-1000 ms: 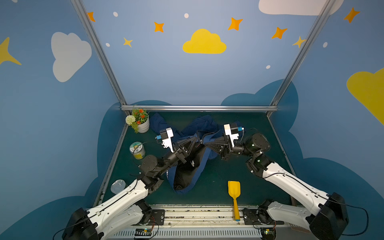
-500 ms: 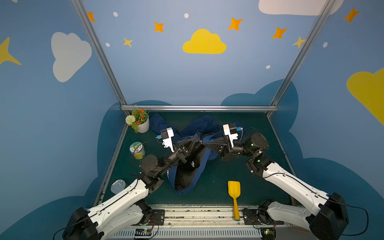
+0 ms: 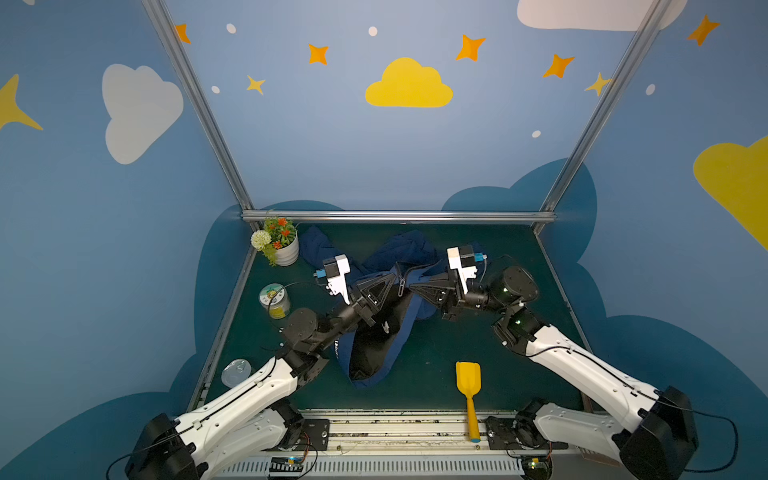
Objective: Zip up the jacket
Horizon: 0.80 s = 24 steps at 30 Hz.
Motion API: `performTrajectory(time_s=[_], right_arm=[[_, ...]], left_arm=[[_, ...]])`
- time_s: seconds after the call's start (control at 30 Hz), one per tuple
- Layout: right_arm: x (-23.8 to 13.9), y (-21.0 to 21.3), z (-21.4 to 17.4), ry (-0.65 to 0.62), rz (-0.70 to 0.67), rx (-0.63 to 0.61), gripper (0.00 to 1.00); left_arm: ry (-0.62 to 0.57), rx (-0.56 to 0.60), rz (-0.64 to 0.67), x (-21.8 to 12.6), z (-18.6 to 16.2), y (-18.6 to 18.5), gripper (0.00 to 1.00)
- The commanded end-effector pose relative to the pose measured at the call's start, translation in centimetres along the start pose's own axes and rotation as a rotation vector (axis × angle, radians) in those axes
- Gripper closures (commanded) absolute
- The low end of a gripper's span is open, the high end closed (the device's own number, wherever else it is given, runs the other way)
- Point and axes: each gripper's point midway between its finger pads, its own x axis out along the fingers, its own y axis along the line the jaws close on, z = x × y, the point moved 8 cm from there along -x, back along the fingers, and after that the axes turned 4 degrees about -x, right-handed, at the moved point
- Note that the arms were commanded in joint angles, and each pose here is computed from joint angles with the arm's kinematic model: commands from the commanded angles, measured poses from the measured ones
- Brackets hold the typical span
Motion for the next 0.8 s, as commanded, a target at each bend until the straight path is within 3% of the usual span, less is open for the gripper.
performTrajectory(time_s=[0.0, 0.43, 0.77], right_arm=[[-0.5, 0.7, 1.9, -0.064, -0.017, -0.077, 1.0], [-0.8, 1.1, 2.4, -0.068, -0.03, -0.081, 1.0], [-0.9, 1.2, 2.8, -0.079, -0.033, -0.077, 1.0]], left_arm=[[-0.053, 0.061, -0.041, 0.1, 1.7, -1.8, 0.97], [-0.017, 0.143, -0.033, 0.6, 1.5, -2.4, 0.97], [0.001, 0.269, -0.049, 0.7, 1.2, -3.1, 0.97]])
